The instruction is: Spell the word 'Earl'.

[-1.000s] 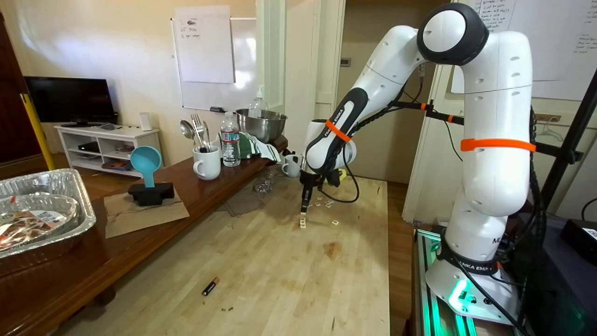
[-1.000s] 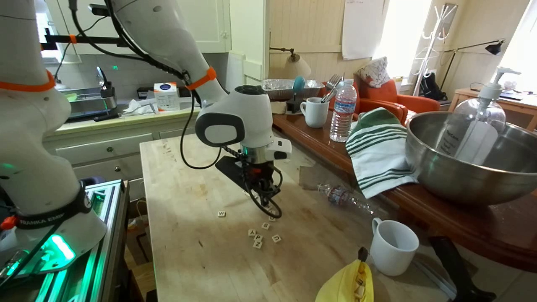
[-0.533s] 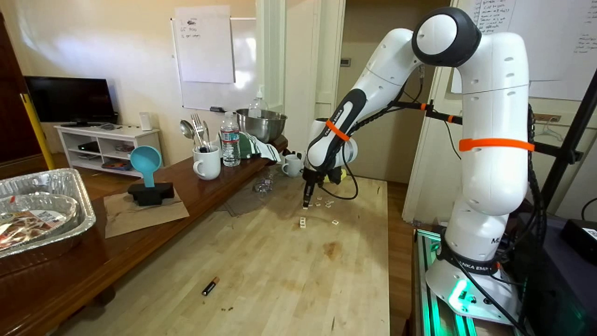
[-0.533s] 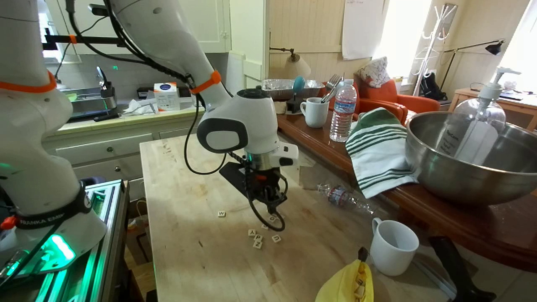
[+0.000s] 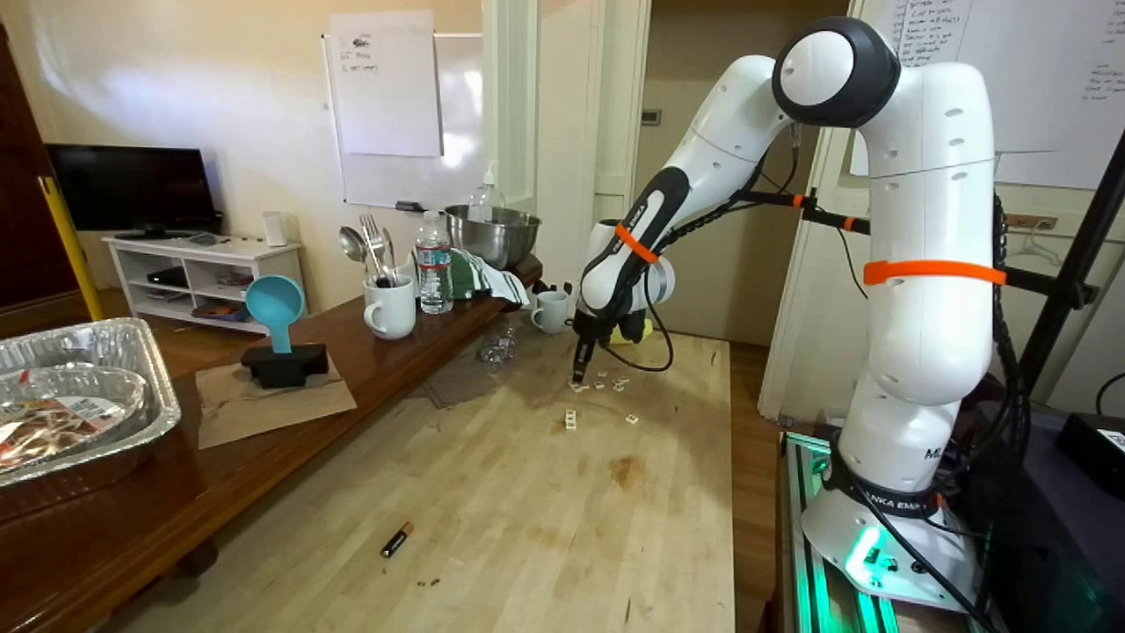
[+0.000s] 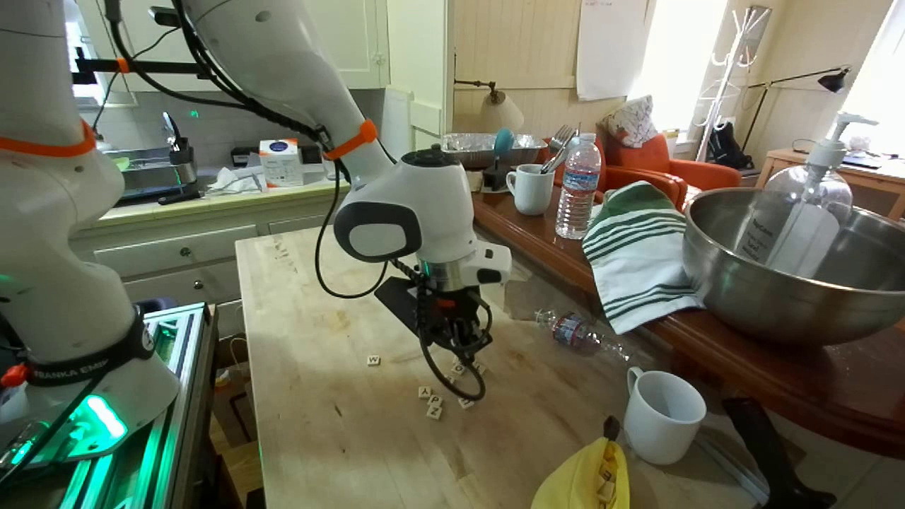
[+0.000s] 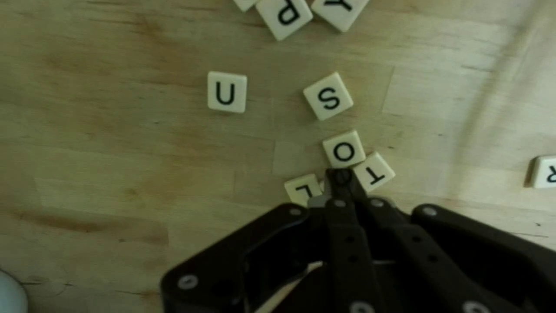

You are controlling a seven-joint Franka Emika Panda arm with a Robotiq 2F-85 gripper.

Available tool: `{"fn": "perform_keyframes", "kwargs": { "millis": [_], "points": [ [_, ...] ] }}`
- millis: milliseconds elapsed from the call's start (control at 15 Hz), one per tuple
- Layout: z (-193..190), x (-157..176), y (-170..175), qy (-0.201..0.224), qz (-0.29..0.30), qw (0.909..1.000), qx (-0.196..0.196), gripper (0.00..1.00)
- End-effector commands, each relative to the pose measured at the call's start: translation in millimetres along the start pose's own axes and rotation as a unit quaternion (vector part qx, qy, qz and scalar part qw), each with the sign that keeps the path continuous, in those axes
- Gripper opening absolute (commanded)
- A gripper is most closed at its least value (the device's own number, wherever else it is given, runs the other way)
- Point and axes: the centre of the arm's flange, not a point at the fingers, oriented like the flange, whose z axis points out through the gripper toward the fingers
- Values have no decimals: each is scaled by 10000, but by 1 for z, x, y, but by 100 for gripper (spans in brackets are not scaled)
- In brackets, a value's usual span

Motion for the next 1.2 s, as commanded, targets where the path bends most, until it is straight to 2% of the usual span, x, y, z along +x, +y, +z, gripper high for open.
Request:
{"fn": "perform_keyframes", "kwargs": {
  "millis": [0, 533, 1133],
  "points": [
    [-14, 2, 0, 231, -22, 9996, -175, 0],
    [-3, 10, 16, 327, 118, 9991, -235, 0],
    [13, 14, 20, 193, 107, 9995, -214, 0]
  ]
}}
